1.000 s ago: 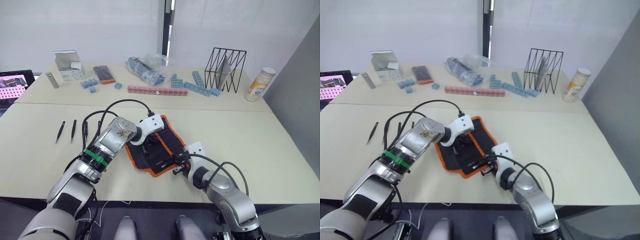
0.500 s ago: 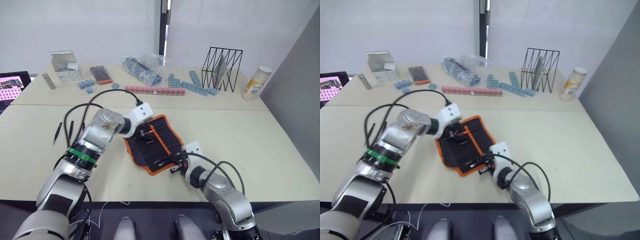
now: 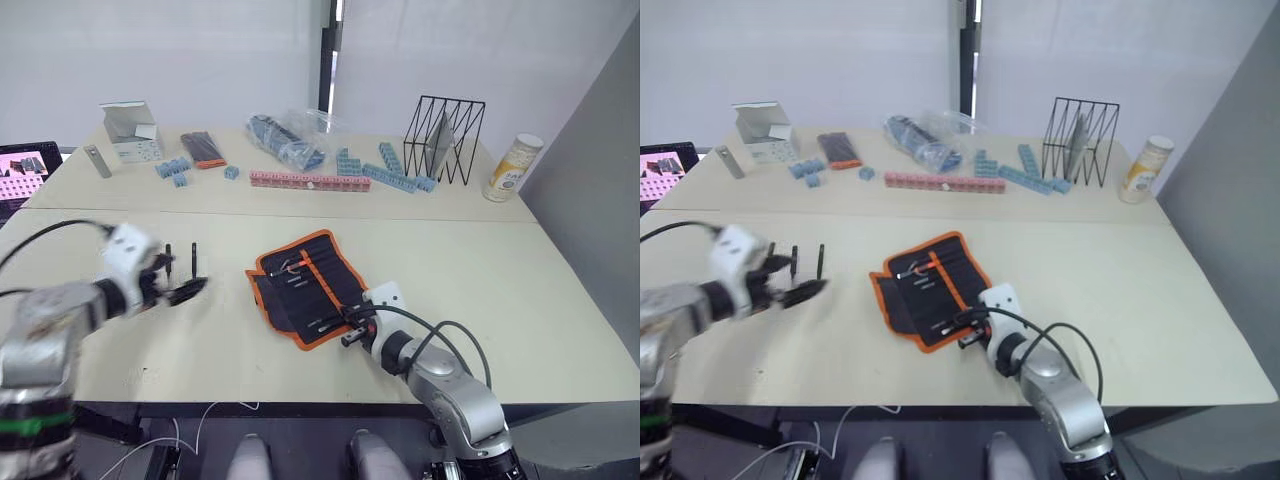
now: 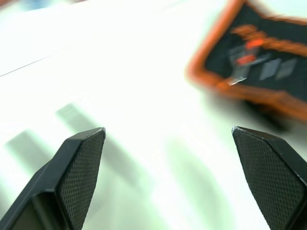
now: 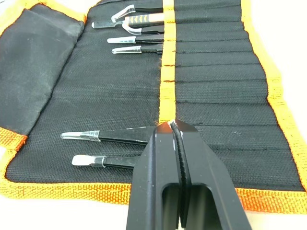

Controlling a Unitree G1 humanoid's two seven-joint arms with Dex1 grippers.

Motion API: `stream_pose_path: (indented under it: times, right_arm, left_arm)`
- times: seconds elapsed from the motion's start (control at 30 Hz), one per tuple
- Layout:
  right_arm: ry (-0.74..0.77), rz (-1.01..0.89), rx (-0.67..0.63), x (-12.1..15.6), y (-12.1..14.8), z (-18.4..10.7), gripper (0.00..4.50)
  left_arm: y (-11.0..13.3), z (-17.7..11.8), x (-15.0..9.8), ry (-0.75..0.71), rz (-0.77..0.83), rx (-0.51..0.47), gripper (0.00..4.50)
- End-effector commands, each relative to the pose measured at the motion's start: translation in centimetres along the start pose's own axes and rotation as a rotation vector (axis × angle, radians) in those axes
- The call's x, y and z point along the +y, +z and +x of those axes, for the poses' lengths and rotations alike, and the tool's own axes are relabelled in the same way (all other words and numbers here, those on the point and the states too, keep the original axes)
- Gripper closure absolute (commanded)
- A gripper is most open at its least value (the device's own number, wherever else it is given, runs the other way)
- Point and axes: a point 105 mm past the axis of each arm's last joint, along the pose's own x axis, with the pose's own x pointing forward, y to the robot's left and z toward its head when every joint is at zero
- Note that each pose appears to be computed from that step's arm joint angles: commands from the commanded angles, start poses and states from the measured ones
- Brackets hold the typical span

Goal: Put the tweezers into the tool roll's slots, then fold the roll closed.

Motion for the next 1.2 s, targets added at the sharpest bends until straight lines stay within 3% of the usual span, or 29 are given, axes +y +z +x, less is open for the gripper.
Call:
stream_pose_path:
  times: [0.03, 0.2, 0.4, 0.67, 0.93, 1.2]
  right_arm:
    - [-0.035, 0.015, 0.077, -1.0, -2.1, -0.6, 4.50]
    - [-0.028, 0.016, 0.088, -0.9, -2.6, -1.0, 4.50]
    - [-0.014, 0.011, 0.091, -0.8, -2.6, -1.1, 4.50]
    - [-0.005, 0.003, 0.087, -0.6, -2.3, -1.1, 4.50]
    - [-0.008, -0.006, 0.078, -0.4, -1.9, -0.8, 4.50]
    - [-0.025, -0.006, 0.064, -0.5, -1.5, -0.7, 4.50]
  left_arm:
    - [-1.4, -4.8, 3.2, 0.160, -0.044, -0.057, 0.02]
    - [-4.5, -9.7, 4.6, 0.275, -0.118, -0.029, 0.02]
    - [-5.8, -11.3, 5.1, 0.331, -0.188, -0.007, 0.02]
    - [-6.3, -8.2, 5.9, 0.357, -0.260, 0.000, 0.02]
    - [-6.0, -1.0, 7.3, 0.338, -0.245, -0.010, 0.02]
    - [-5.7, 3.5, 9.0, 0.354, -0.240, 0.014, 0.02]
